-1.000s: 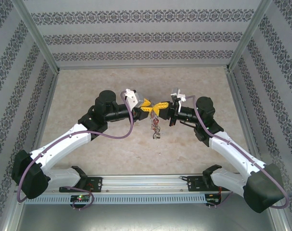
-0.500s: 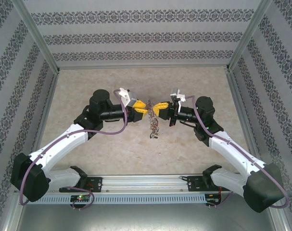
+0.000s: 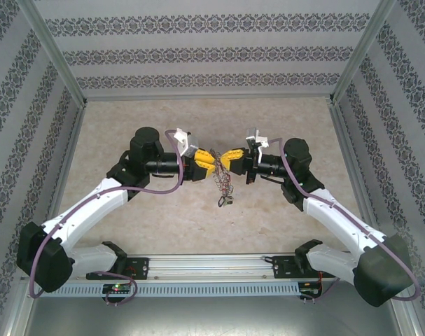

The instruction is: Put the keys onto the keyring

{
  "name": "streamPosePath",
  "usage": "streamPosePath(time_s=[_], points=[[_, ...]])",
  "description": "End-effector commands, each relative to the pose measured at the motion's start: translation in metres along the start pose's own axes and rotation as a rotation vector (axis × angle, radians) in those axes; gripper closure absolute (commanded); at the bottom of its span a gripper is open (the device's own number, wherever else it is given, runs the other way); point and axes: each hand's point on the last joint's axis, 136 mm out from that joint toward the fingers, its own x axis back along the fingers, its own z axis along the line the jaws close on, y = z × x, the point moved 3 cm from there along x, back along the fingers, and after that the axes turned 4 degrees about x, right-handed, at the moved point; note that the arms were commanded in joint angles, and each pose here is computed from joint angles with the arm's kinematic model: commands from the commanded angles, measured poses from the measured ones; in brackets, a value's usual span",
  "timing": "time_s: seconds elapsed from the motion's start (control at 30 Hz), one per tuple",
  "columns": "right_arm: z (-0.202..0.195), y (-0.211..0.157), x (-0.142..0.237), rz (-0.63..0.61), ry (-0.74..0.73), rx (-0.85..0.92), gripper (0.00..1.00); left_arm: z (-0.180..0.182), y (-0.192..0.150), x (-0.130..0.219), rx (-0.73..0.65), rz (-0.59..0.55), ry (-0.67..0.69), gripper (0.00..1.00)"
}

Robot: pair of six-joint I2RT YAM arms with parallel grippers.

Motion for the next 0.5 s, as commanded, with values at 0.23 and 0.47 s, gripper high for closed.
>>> streamPosePath(time_s=[0.23, 0.47], points=[[0.0141, 0.0237, -0.0056, -0.037, 0.072, 0.099, 1.00, -0.0017, 0.0133, -0.0069, -0.017, -0.017, -0.041, 0.70], [0.0147, 0.0215, -0.0054, -0.033, 0.070, 0.101, 1.00, 0.0045, 0.0082, -0.0033, -0.022, -0.016, 0.029, 0.62]])
